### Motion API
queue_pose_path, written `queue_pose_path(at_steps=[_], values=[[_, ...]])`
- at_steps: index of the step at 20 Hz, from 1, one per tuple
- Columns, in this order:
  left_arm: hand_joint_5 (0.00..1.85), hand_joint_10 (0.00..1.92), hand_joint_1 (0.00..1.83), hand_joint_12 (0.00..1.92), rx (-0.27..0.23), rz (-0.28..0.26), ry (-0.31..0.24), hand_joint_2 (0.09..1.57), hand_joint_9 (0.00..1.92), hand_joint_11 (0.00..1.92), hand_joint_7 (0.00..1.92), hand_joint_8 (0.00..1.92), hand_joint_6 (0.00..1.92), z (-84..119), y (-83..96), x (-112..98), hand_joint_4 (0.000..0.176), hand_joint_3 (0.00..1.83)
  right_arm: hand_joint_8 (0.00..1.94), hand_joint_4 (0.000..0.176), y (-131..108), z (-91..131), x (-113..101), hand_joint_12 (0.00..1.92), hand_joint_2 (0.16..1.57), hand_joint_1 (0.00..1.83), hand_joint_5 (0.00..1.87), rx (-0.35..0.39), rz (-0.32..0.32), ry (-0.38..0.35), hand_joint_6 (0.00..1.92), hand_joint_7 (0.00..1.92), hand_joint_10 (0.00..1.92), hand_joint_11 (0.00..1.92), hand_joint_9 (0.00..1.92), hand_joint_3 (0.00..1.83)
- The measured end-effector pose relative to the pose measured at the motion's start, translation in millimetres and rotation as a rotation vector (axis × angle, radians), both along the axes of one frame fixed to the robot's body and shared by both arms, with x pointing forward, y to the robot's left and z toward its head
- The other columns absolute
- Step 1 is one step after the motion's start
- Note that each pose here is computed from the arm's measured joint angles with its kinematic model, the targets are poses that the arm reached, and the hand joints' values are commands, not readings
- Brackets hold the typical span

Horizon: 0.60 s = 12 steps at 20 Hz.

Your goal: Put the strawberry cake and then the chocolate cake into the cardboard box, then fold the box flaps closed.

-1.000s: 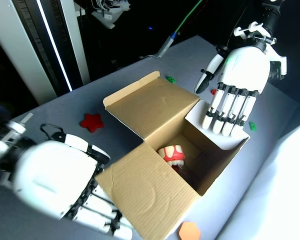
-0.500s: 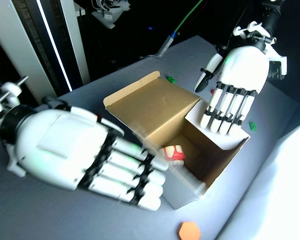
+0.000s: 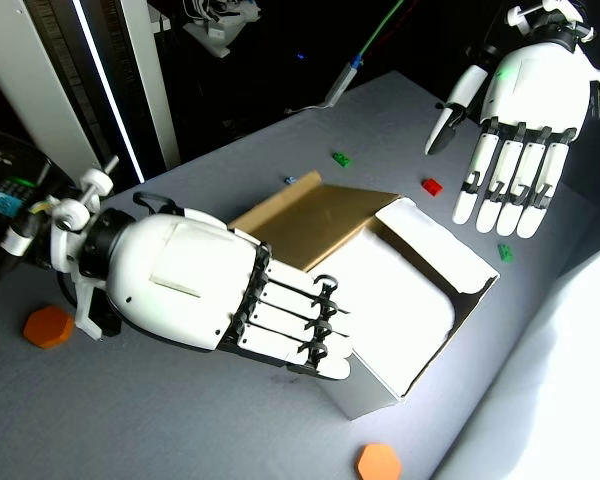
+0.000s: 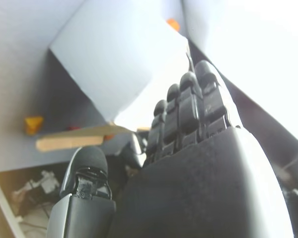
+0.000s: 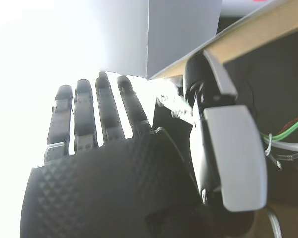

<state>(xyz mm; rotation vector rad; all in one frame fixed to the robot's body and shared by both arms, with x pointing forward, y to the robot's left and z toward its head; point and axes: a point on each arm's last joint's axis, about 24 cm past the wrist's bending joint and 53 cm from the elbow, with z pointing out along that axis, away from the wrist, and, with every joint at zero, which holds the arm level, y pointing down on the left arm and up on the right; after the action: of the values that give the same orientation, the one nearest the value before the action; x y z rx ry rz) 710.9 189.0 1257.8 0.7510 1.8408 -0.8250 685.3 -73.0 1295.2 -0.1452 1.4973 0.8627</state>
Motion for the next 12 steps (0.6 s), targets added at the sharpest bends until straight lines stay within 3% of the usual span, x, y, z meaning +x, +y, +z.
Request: queue_pose_path(at_steps=[3,7,9,10,12], values=[[0.06,0.00,0.00,0.34,0.039,0.008,0.035,1.35,0.10,0.00,0.10,0.00,0.00,-20,14.0,-10,0.021,0.00,0.01,0.000,-1,-2,0,0.01,1.28,0.09,0.02,-0.002,-0.004,-0.003,0.01,0.08,0.02,0.01,0.06,0.00],[0.06,0.00,0.00,0.40,0.084,-0.002,0.105,1.34,0.12,0.00,0.11,0.00,0.00,-52,23.6,-29,0.025,0.00,0.00,0.000,-8,4,1,0.02,1.28,0.12,0.01,0.029,-0.008,0.021,0.00,0.09,0.02,0.00,0.06,0.00],[0.07,0.01,0.00,0.39,0.096,-0.012,0.125,1.35,0.12,0.00,0.11,0.00,0.00,-62,24.7,-35,0.024,0.00,0.00,0.000,-22,14,3,0.02,1.28,0.10,0.01,0.062,-0.029,0.036,0.00,0.09,0.02,0.01,0.07,0.00],[0.07,0.00,0.00,0.39,0.104,-0.034,0.115,1.35,0.11,0.00,0.10,0.00,0.00,-66,23.0,-43,0.026,0.00,0.00,0.000,-37,21,6,0.10,1.28,0.09,0.02,0.091,-0.055,0.042,0.00,0.12,0.02,0.00,0.09,0.00],[0.08,0.00,0.00,0.41,0.103,-0.074,0.115,1.35,0.12,0.00,0.11,0.00,0.01,-72,14.2,-56,0.025,0.00,0.00,0.000,-62,30,10,0.08,1.28,0.10,0.03,0.135,-0.101,0.046,0.00,0.11,0.01,0.00,0.08,0.00]])
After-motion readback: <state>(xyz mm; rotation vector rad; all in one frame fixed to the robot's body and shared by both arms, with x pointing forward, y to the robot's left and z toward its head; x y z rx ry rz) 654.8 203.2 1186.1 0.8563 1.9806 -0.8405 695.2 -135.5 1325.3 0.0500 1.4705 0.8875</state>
